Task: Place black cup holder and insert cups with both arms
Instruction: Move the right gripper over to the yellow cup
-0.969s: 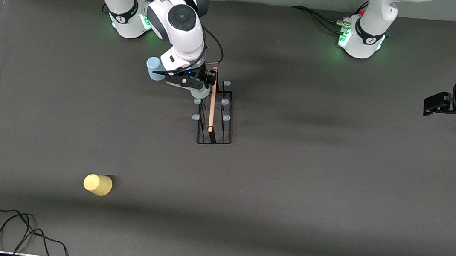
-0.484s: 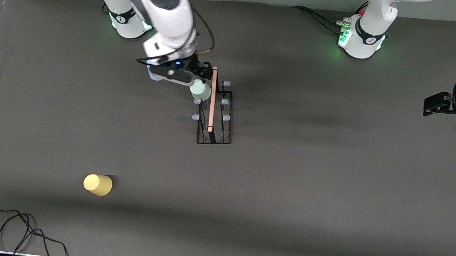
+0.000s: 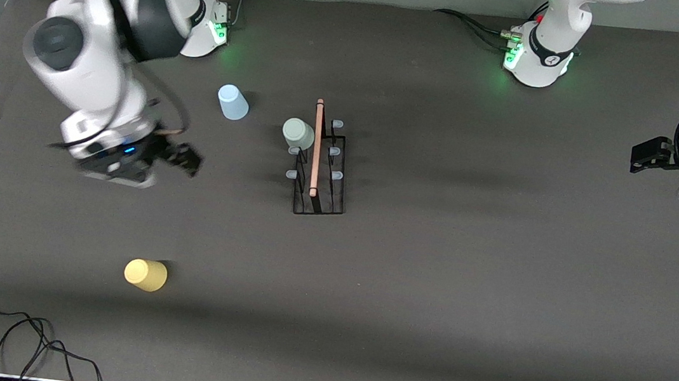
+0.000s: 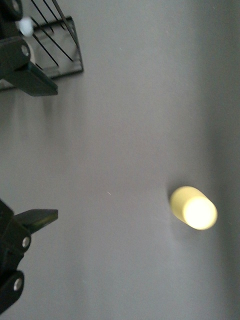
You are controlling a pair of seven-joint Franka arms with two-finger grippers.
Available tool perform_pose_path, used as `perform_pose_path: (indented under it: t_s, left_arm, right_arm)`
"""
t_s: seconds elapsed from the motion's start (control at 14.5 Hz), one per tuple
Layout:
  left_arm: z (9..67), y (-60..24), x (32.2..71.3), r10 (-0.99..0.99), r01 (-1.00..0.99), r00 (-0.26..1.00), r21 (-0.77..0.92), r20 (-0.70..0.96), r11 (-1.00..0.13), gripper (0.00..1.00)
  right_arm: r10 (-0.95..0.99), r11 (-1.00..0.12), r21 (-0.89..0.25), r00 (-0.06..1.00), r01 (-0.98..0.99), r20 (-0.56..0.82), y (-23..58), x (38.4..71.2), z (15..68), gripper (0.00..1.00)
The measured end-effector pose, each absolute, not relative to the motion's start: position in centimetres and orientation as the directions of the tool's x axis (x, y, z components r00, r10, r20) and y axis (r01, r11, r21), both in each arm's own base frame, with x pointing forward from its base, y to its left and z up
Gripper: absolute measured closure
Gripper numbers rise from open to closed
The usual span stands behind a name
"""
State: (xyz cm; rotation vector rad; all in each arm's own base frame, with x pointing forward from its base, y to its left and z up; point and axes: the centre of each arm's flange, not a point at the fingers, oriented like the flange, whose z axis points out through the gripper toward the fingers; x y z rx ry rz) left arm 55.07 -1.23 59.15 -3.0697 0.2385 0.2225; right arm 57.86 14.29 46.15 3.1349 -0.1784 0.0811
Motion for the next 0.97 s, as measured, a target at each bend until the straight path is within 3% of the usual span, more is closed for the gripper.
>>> perform_pose_path:
  t_s: [0.28, 0.48, 0.76, 0.97]
  left_arm:
    - [59.2, -1.2, 55.1, -0.150, -0.157, 0.978, -0.043, -0.146, -0.987, 0.00]
    - [59.2, -1.2, 55.1, -0.150, -0.158, 0.978, -0.043, -0.146, -0.987, 0.00]
    - [59.3, -1.2, 55.1, -0.150, -0.158, 0.978, -0.043, -0.145, -0.987, 0.00]
    - [59.3, -1.2, 55.1, -0.150, -0.158, 0.978, -0.044, -0.145, -0.987, 0.00]
  right_arm:
    - [-0.052, -0.998, -0.038, 0.998, -0.051, 0.035, 7.4, 64.1, 42.0, 0.00]
    - [-0.001, -1.000, 0.008, 0.998, -0.002, 0.056, 5.4, 68.1, 37.0, 0.00]
    - [0.052, -0.995, 0.088, 0.990, 0.041, 0.129, 6.0, 70.5, 31.8, 0.00]
    - [0.080, -0.995, 0.072, 0.987, 0.070, 0.141, 5.5, 71.0, 28.1, 0.00]
